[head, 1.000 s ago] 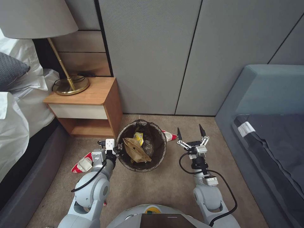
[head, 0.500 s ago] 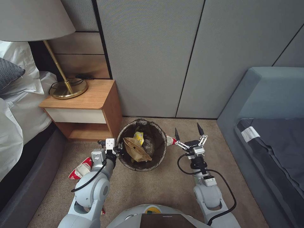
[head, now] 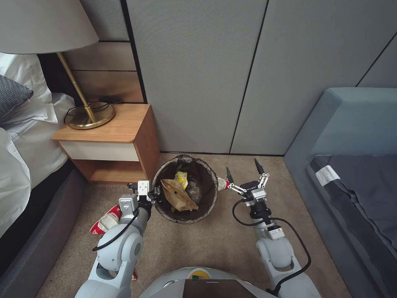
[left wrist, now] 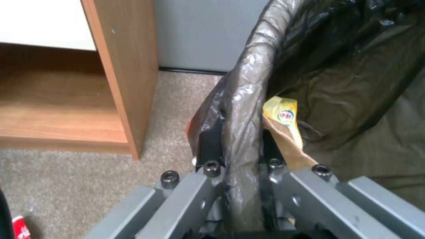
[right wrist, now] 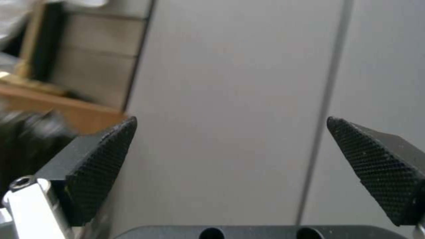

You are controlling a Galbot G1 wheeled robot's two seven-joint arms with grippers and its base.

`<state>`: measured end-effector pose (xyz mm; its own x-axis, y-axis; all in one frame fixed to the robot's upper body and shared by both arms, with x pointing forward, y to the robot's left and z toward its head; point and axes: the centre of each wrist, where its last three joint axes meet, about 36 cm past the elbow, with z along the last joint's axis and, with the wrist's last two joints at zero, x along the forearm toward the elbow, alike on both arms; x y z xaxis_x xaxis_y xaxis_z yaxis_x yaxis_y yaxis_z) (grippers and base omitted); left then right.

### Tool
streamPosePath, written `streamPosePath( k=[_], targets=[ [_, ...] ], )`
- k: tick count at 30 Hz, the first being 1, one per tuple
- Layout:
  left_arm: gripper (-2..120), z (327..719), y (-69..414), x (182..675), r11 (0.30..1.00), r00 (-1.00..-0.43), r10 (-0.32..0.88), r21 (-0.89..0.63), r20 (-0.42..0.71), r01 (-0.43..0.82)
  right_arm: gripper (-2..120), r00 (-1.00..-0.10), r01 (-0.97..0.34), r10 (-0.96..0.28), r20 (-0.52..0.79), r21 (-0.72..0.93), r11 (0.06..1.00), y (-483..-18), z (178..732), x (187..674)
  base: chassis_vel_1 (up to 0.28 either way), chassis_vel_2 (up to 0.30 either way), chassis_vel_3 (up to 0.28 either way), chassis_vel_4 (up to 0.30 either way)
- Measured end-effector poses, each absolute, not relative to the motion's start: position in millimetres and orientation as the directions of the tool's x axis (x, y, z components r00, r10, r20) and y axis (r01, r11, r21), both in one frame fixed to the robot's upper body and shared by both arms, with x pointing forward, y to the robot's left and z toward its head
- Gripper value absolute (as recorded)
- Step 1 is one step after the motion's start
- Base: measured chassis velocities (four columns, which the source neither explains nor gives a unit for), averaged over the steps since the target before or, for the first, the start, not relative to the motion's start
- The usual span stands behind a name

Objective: Pick up the trash bin, then pick up the garbage from the floor and place it into the trash bin.

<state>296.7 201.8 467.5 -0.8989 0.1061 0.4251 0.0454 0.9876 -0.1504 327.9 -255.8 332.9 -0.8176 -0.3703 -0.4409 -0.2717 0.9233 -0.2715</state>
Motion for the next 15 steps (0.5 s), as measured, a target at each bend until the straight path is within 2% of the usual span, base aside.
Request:
streamPosePath(
  k=[2, 3, 6, 7, 9, 10, 14, 15],
  targets=[
    [0, 469, 202, 296, 0.988, -0.903, 0.103, -0.147, 0.418, 0.045, 100, -0.800, -0.358, -0.476, -0.365, -0.348, 0.867, -277, 333, 342, 0.000, 0.000, 0.000, 0.000],
    [0, 469, 202, 296, 0.988, -0.903, 0.103, -0.147, 0.418, 0.045, 100, -0.800, -0.358, -0.476, -0.365, -0.348, 0.867, -277, 333, 342, 0.000, 0.000, 0.000, 0.000],
    [0, 472, 202, 295, 0.988, -0.906, 0.103, -0.146, 0.411, 0.046, 100, -0.768, -0.475, -0.602, -0.220, -0.435, 0.765, -314, 330, 367, 0.000, 0.000, 0.000, 0.000],
    [0, 472, 202, 295, 0.988, -0.906, 0.103, -0.146, 0.411, 0.046, 100, -0.768, -0.475, -0.602, -0.220, -0.435, 0.765, -314, 330, 367, 0.000, 0.000, 0.000, 0.000],
    [0, 473, 202, 295, 0.988, -0.907, 0.101, -0.145, 0.410, 0.045, 100, -0.731, -0.554, -0.673, -0.114, -0.476, 0.683, -340, 332, 386, 0.000, 0.000, 0.000, 0.000],
    [0, 473, 202, 295, 0.988, -0.907, 0.101, -0.145, 0.410, 0.045, 100, -0.731, -0.554, -0.673, -0.114, -0.476, 0.683, -340, 332, 386, 0.000, 0.000, 0.000, 0.000],
    [0, 473, 202, 294, 0.989, -0.907, 0.099, -0.144, 0.410, 0.043, 100, -0.658, -0.663, -0.751, 0.044, -0.506, 0.552, -373, 336, 416, 0.000, 0.000, 0.000, 0.000],
    [0, 473, 202, 294, 0.989, -0.907, 0.099, -0.144, 0.410, 0.043, 100, -0.658, -0.663, -0.751, 0.044, -0.506, 0.552, -373, 336, 416, 0.000, 0.000, 0.000, 0.000]
  ],
)
